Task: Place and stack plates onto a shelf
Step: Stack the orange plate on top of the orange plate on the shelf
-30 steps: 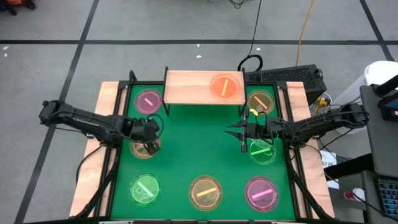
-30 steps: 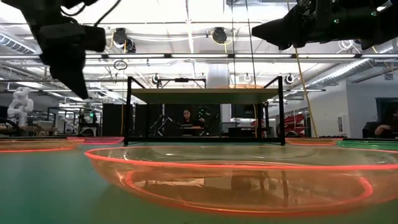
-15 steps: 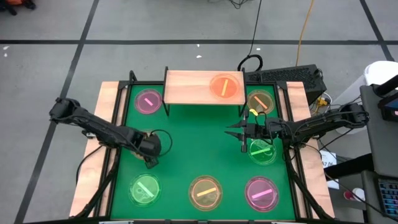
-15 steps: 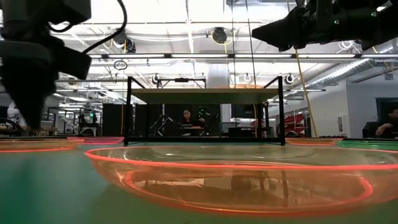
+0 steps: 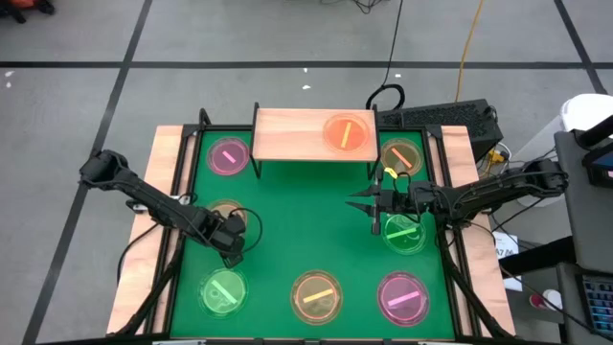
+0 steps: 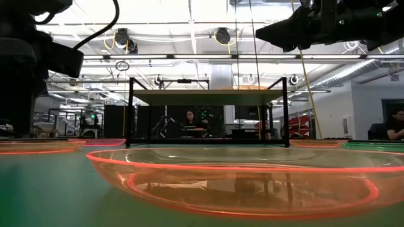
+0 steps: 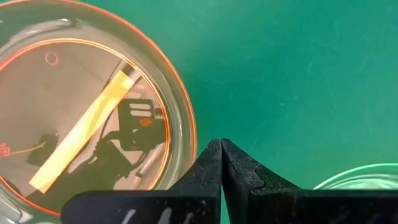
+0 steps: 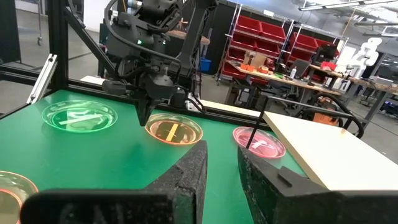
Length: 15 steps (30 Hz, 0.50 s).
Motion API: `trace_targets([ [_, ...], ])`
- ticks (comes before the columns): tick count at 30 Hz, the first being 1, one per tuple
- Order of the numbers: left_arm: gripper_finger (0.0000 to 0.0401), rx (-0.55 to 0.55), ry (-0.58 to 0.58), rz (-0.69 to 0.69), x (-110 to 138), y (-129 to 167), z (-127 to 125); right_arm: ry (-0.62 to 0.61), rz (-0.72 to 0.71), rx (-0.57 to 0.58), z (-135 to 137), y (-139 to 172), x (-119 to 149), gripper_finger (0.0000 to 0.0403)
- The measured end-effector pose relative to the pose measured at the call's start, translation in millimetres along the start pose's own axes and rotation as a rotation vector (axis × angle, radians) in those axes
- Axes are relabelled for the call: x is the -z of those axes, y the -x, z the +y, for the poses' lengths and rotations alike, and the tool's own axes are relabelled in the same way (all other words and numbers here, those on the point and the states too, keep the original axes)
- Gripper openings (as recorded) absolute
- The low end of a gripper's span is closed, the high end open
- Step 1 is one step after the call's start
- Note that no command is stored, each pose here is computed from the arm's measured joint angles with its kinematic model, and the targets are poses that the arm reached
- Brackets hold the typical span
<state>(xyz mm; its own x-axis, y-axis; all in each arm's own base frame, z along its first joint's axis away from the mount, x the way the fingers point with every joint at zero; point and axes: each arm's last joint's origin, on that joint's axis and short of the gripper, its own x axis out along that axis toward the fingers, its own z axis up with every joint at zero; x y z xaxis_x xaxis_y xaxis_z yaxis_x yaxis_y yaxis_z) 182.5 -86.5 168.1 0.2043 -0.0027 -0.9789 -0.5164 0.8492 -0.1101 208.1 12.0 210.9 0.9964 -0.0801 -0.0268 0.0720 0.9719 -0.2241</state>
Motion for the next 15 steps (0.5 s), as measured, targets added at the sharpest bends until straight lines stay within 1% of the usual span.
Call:
trace_targets([
  [3, 0.0001, -0.005, -0.014, 0.004, 0, -1, -1, 0.0, 0.001, 0.0, 0, 0, 0, 0.0073],
  [5, 0.0001, 0.006, -0.054, -0.002, 1, -1, -2, 0.0, 0.001, 0.0, 0, 0, 0, 0.0073],
  [9, 0.0001, 0.018, -0.18, -0.007, 4, -1, -5, 0.0, -0.001, 0.0, 0, 0, 0, 0.0073],
  [15, 0.0002, 0.019, -0.406, 0.001, 12, 0, -9, 0.0, 0.0, 0.0, 0, 0, 0, 0.0073],
])
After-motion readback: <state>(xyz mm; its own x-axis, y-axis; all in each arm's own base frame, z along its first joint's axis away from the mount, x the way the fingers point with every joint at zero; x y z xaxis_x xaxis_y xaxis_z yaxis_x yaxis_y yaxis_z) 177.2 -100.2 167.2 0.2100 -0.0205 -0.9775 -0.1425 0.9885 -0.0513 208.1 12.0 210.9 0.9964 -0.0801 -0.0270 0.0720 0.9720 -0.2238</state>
